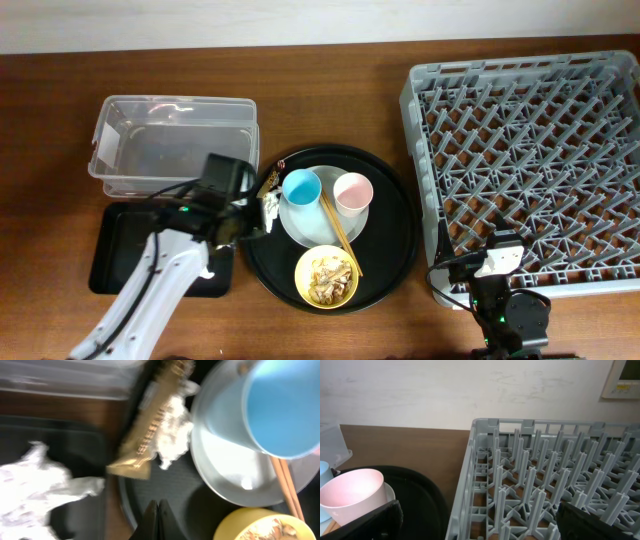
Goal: Sort waste into correct bins and load items into the dishwasher rack
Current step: 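Grasp the gold wrapper and tissue on the round tray with left gripper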
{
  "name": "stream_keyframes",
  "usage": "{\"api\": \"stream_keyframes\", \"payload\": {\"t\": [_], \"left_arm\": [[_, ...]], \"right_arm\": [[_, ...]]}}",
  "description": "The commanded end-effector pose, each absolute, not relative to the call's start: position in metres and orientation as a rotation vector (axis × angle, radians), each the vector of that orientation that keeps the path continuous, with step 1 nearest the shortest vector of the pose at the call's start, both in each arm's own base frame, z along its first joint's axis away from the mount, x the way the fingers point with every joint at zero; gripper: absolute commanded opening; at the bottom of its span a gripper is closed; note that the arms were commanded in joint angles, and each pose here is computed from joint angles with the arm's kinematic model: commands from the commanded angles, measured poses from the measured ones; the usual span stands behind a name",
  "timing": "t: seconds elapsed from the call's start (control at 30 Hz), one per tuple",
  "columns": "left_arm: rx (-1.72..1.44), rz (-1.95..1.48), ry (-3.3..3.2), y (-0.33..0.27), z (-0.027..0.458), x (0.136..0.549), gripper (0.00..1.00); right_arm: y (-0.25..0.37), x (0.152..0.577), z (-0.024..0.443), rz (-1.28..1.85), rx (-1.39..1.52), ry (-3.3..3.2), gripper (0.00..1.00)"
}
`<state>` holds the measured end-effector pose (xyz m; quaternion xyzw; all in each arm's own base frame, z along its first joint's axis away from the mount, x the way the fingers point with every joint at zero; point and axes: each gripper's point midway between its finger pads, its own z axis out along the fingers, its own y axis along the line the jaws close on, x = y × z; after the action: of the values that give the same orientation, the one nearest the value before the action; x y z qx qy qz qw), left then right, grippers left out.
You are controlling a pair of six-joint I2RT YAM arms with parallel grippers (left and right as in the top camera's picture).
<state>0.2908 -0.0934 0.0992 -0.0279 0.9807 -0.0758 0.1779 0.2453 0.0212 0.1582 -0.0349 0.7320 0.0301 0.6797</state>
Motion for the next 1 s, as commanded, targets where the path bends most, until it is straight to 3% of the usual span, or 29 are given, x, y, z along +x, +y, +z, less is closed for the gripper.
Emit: {"api": "stream_keyframes", "payload": {"t": [0.0, 0.53, 0.97], "left_arm": [[-0.003, -0.263, 2.827, -0.131, 0.077, 0.290, 0.00], [-0.011, -0.184, 2.932, -0.153, 0.013, 0.295, 0.00], [0.117, -0.421, 2.871, -0.205, 0.017, 0.298, 0.00]], "right_arm": [[0.022, 0.245, 0.156, 0.066, -0.081, 1.645, 0.99], [0.022, 0.245, 0.156, 0.066, -0.081, 1.645, 0.99], [0.022, 0.245, 0.156, 0.066, -0.081, 1.645, 0.99]]}}
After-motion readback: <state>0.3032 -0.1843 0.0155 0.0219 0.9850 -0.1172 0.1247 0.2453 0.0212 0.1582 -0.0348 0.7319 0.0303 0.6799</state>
